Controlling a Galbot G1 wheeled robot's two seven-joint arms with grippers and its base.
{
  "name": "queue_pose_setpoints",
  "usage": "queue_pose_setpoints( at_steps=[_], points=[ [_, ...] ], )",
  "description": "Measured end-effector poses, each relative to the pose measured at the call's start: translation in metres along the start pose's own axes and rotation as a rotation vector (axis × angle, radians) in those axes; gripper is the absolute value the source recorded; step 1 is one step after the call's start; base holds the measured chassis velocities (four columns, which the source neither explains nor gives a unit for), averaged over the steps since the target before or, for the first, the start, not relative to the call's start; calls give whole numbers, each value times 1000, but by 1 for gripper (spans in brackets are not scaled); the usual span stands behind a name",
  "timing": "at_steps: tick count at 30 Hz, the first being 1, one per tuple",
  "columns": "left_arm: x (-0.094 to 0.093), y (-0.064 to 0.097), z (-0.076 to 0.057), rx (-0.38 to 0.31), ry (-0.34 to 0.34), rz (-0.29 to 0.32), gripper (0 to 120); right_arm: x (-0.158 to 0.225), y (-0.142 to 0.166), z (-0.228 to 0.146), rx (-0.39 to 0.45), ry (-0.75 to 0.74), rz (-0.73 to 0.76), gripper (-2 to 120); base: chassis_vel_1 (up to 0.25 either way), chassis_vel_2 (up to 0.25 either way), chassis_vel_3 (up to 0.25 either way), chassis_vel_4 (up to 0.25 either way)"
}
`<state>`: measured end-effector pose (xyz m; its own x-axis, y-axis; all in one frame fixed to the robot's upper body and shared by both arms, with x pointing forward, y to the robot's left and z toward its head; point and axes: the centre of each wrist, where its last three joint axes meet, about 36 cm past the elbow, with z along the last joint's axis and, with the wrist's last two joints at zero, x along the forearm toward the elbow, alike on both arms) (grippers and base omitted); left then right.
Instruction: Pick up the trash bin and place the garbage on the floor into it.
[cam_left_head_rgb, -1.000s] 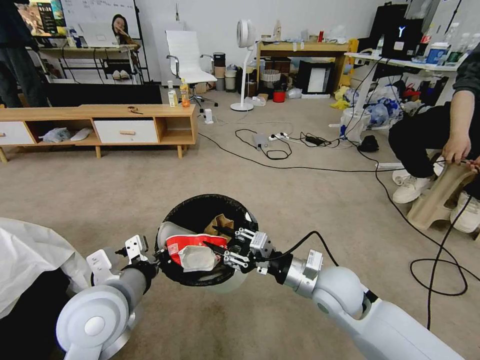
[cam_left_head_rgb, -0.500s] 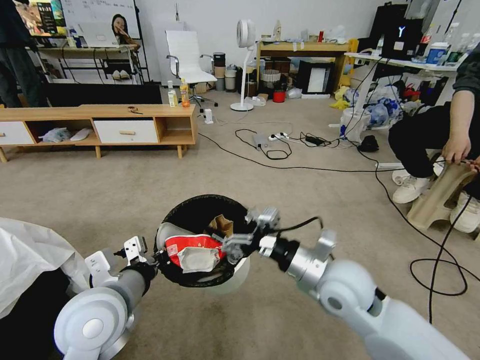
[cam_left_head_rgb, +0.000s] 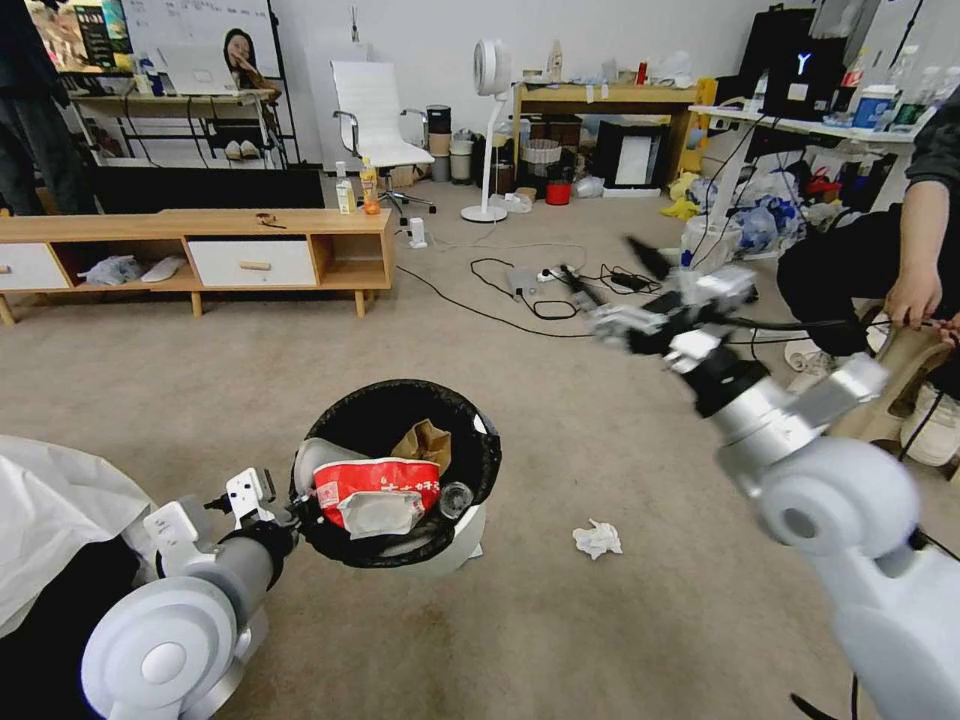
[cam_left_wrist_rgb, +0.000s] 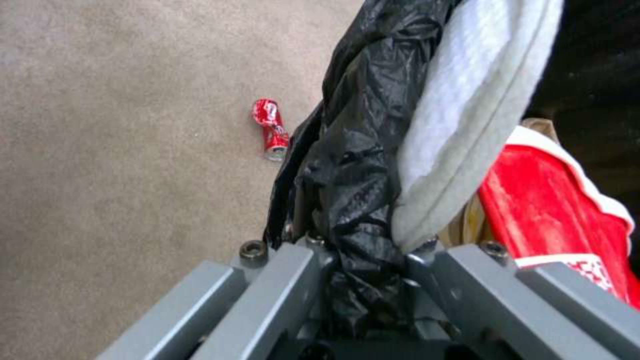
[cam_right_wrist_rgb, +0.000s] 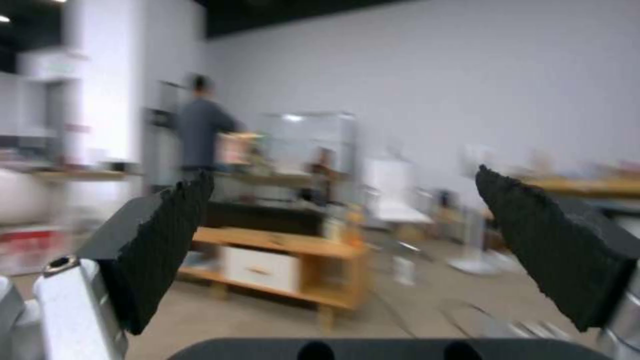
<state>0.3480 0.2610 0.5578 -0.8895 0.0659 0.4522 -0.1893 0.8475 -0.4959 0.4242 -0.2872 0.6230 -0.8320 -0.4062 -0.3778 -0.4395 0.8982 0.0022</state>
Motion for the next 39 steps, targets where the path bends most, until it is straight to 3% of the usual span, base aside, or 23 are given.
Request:
queue_pose_setpoints(
  at_steps=[4, 6, 9, 11, 12, 15, 17, 25, 39],
  points=[
    [0, 0, 0, 4, -1, 0, 4, 9, -2, 7, 4, 65, 111, 100, 0, 0, 0, 0],
    [0, 0, 0, 4, -3, 2, 4, 23, 1, 24, 17, 205, 258, 100, 0, 0, 0, 0],
    [0, 0, -1, 4, -4, 3, 4, 30, 4, 36, 36, 273, 317, 100, 0, 0, 0, 0],
    [0, 0, -1, 3, -5, 4, 4, 54, 11, 87, 62, 461, 439, 100, 0, 0, 0, 0],
    [0, 0, -1, 3, -5, 4, 4, 54, 11, 87, 62, 461, 439, 100, 0, 0, 0, 0],
    [-1, 0, -1, 3, -4, 5, 4, 84, 9, 145, 81, 643, 499, 100, 0, 0, 0, 0],
    [-1, 0, -2, 2, -4, 5, 4, 93, 8, 161, 88, 685, 515, 100, 0, 0, 0, 0],
    [-2, 1, -4, -8, -11, 2, 4, 112, 11, 200, 99, 715, 533, 100, 0, 0, 0, 0],
    [0, 2, -3, -9, -7, 6, 4, 112, 25, 207, 92, 598, 520, 100, 0, 0, 0, 0]
  ],
)
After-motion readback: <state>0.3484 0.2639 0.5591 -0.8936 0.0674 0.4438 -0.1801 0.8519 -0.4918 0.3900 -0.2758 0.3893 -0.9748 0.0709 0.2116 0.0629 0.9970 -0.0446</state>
